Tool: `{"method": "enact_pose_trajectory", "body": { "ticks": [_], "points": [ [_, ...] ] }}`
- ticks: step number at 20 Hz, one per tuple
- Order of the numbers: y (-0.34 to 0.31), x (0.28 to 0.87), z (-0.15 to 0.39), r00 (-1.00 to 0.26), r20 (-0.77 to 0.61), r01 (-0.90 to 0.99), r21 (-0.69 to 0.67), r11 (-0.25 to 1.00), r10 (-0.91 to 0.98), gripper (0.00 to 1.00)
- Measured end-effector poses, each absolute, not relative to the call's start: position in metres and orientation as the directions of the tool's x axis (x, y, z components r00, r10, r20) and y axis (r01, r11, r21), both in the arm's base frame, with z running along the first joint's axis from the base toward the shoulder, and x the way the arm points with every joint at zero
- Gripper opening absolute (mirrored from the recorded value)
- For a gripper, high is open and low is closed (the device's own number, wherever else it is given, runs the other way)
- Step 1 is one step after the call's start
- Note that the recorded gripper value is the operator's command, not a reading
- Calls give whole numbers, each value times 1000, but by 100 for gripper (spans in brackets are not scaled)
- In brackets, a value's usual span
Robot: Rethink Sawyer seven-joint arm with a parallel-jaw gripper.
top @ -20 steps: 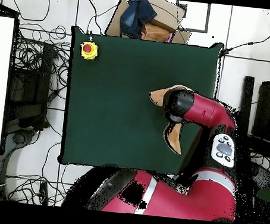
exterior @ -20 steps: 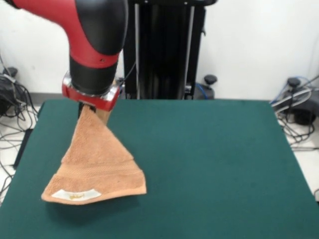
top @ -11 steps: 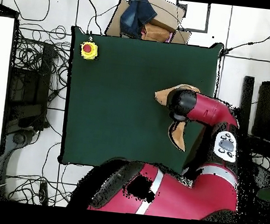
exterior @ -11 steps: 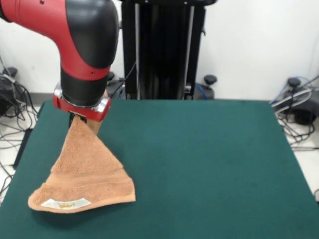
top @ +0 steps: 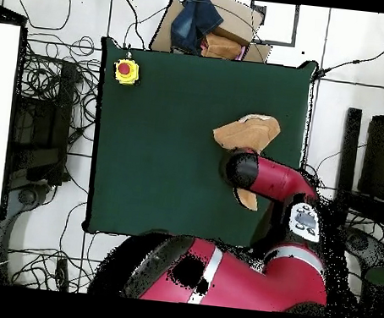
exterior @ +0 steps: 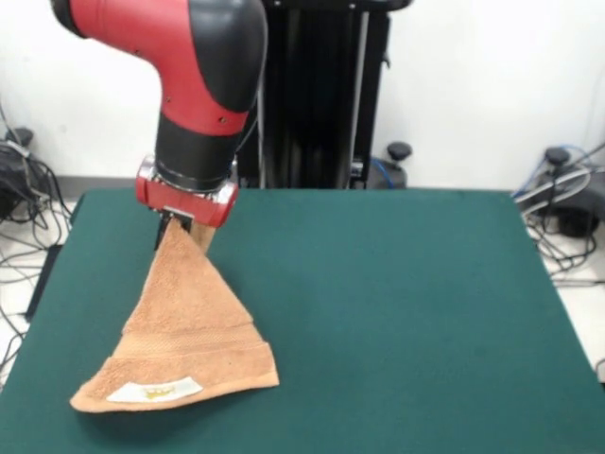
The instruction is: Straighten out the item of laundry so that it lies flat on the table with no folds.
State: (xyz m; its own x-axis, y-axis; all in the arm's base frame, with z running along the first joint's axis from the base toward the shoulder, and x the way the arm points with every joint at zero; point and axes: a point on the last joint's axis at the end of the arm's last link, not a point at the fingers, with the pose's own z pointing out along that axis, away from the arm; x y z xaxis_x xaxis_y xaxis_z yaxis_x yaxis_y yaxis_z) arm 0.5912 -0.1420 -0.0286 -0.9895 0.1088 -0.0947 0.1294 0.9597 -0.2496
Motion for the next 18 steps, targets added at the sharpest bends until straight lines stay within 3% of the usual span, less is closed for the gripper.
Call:
{"method": "enact_pose_trajectory", "body": {
  "ticks": [18],
  "points": [
    [-197, 468, -32, -969, -7, 244, -225, 943, 248, 0]
  ]
}}
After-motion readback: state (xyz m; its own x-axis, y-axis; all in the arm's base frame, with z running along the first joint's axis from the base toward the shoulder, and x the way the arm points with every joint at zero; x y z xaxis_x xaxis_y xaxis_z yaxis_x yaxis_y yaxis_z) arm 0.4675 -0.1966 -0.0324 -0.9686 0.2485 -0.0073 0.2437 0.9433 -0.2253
